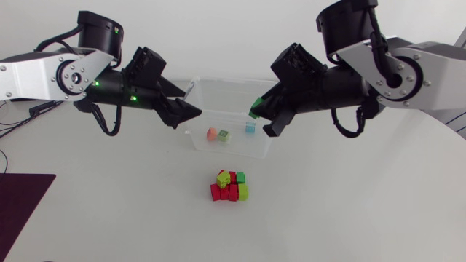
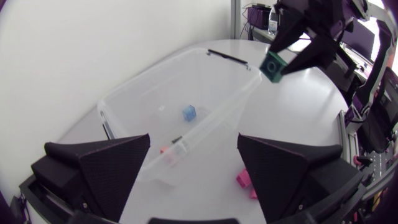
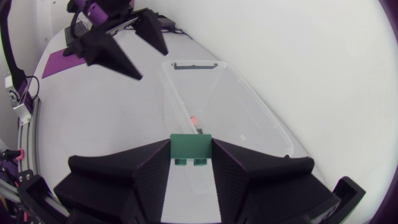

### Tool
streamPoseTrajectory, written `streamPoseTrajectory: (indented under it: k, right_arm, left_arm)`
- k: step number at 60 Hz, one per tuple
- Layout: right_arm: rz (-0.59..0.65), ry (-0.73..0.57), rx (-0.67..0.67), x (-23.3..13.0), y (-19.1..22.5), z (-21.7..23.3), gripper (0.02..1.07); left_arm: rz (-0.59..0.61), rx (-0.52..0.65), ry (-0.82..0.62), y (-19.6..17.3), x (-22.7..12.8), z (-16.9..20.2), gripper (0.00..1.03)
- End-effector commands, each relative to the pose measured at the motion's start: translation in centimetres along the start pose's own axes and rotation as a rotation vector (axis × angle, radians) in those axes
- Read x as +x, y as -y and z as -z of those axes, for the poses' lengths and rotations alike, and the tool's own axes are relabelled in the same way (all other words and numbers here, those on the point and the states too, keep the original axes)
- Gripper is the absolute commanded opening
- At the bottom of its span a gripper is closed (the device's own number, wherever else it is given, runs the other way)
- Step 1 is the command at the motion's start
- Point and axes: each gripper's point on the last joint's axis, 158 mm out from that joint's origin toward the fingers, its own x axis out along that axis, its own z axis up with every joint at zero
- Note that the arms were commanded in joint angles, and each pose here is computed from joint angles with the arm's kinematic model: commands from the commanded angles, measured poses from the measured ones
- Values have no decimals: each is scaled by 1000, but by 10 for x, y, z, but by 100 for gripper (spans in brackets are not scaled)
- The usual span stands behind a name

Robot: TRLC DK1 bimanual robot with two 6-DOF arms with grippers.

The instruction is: Pick up the duplo bricks and place them in the container

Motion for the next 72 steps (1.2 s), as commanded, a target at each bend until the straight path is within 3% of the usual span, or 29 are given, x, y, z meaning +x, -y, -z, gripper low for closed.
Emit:
streamPoseTrajectory:
  k: [1, 29, 32, 39, 43, 60, 72]
  right_arm:
    - [15, 20, -9, 10, 14, -9, 15]
    - [99, 29, 46, 63, 80, -4, 17]
    - [103, 29, 51, 68, 83, -2, 25]
    - [112, 31, 54, 73, 87, -3, 74]
    - [121, 35, 60, 70, 89, -5, 86]
    - [129, 108, 36, 20, 62, -27, 88]
    - [121, 143, 10, -25, 32, -29, 88]
  left_arm:
    - [33, -10, -56, 22, 2, 20, 99]
    - [145, 26, -278, 108, 40, 88, 98]
    - [147, 28, -298, 112, 43, 94, 98]
    - [148, 11, -345, 117, 51, 109, 98]
    - [149, 4, -380, 119, 56, 120, 96]
    - [153, -20, -426, 130, 78, 138, 91]
    - [147, -14, -446, 134, 87, 146, 74]
